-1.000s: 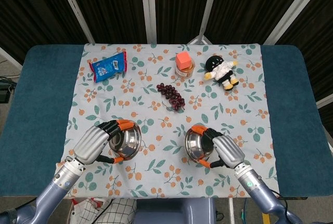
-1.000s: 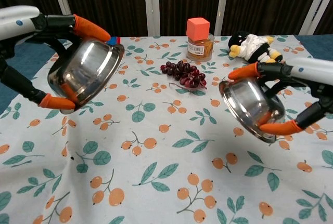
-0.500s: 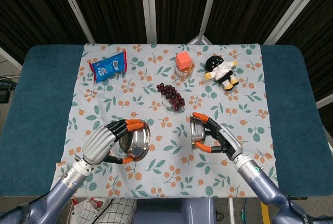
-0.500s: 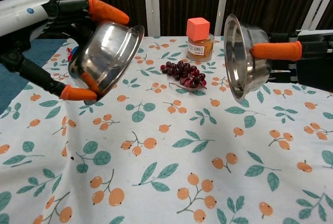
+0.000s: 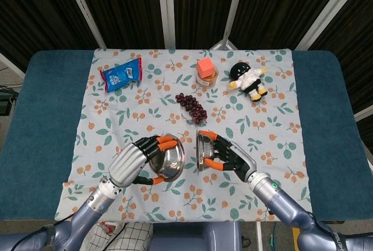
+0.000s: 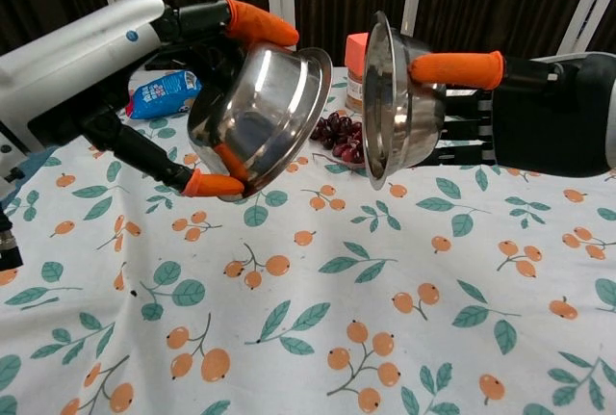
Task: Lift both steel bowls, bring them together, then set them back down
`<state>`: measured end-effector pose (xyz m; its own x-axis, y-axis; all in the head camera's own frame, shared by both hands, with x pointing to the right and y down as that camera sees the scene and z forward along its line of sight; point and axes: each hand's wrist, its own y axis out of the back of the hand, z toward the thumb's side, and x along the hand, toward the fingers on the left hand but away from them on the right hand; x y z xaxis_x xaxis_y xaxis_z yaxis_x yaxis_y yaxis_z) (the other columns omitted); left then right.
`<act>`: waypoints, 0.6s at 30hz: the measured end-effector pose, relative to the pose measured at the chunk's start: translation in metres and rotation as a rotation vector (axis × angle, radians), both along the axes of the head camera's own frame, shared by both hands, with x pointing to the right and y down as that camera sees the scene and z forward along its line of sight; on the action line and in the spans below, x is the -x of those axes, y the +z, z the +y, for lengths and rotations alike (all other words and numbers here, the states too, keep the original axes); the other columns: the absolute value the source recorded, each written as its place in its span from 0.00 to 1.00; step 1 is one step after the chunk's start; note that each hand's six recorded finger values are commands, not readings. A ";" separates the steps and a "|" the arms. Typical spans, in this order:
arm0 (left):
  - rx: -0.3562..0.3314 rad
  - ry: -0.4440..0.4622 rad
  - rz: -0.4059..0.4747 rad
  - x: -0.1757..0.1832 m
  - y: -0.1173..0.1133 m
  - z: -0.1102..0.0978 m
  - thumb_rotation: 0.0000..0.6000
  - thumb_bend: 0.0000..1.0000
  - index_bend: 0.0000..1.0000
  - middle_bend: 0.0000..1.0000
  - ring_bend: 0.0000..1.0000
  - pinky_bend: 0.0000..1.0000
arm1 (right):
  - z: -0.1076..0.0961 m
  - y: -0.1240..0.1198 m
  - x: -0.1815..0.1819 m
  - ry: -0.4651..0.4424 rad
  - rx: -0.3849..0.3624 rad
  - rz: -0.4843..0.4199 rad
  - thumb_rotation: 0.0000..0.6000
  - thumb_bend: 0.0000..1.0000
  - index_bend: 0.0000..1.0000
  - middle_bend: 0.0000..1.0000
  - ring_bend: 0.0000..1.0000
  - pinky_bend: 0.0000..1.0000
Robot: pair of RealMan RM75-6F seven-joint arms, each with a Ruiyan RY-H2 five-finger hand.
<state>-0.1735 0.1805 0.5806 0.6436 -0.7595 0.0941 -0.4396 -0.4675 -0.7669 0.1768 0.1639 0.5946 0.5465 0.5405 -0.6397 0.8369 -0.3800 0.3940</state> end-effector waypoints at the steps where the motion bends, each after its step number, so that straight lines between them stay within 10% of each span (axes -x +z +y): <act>1: -0.005 0.001 -0.001 -0.001 0.000 0.000 1.00 0.39 0.40 0.55 0.44 0.62 | 0.002 -0.002 0.003 0.000 0.008 -0.007 1.00 0.42 0.97 0.88 0.94 1.00; 18: -0.035 0.026 0.020 -0.018 -0.003 0.006 1.00 0.39 0.40 0.55 0.44 0.62 | 0.031 -0.016 0.046 -0.042 0.062 -0.071 1.00 0.43 0.97 0.88 0.94 1.00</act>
<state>-0.1555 0.1867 0.5780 0.6650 -0.7448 0.0548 -0.4431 -0.4525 -0.7739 0.1307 0.1945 0.5782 0.6126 0.4768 -0.6304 0.7902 -0.3868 0.4753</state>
